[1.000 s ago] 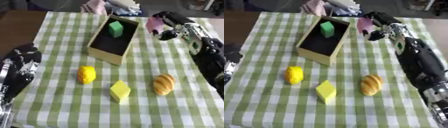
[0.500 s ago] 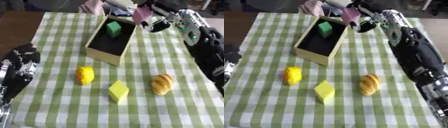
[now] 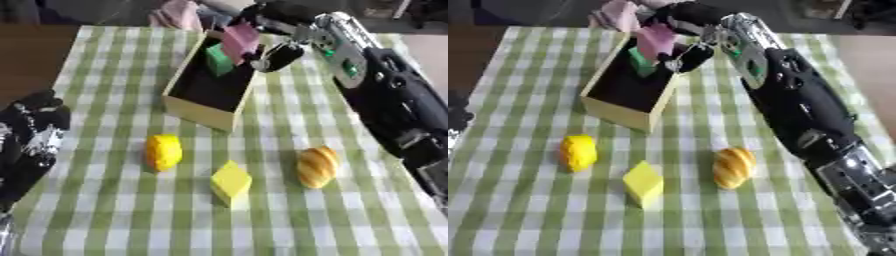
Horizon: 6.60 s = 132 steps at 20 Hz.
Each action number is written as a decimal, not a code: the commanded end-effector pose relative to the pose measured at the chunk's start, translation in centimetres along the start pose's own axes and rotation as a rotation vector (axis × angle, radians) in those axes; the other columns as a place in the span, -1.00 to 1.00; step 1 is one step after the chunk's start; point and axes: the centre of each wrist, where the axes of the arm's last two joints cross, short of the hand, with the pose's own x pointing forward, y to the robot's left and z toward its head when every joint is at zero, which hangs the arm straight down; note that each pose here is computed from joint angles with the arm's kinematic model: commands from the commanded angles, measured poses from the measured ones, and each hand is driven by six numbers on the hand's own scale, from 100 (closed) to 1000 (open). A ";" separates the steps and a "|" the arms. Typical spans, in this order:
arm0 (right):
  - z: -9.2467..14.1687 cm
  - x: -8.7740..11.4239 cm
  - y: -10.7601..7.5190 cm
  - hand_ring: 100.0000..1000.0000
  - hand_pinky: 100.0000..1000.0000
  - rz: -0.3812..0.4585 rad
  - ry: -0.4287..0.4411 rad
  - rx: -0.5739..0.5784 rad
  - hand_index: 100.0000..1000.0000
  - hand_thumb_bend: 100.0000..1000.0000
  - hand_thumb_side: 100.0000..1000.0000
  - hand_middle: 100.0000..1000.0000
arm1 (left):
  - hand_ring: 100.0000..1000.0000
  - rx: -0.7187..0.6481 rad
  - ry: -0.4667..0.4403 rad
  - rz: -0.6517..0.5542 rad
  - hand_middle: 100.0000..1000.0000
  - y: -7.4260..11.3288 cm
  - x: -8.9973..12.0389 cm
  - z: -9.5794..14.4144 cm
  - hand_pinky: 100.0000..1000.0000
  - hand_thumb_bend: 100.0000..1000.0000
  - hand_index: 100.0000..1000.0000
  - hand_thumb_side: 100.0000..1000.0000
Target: Pick up objects on the table and place them in the box.
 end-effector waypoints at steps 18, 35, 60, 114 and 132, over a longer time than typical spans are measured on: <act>-1.0 3.4 0.1 0.56 0.61 0.099 -0.172 0.153 0.90 -1.00 -0.23 0.55 | 0.39 0.026 -0.031 0.004 0.38 0.3 0.5 -0.2 0.53 -0.50 0.66 0.19; -0.8 2.9 0.9 0.85 0.77 0.238 -0.143 0.247 1.00 -1.00 0.16 0.98 | 0.39 0.024 -0.026 -0.002 0.38 0.4 0.4 -0.2 0.54 -0.50 0.66 0.19; 2.0 0.6 -2.7 1.00 0.89 0.366 0.012 0.231 1.00 -0.68 -0.18 1.00 | 0.39 0.029 -0.019 -0.011 0.38 0.5 0.2 -0.1 0.54 -0.49 0.66 0.19; 16.1 1.9 8.9 0.89 0.78 0.030 0.068 0.502 0.98 -1.00 0.51 0.87 | 0.40 0.054 0.011 -0.034 0.39 1.0 -0.3 0.3 0.54 -0.49 0.66 0.20; 15.9 1.0 9.6 0.58 0.66 0.063 0.105 0.473 0.21 -1.00 -0.44 0.54 | 0.40 0.054 0.009 -0.032 0.39 1.0 -0.3 0.3 0.54 -0.50 0.66 0.20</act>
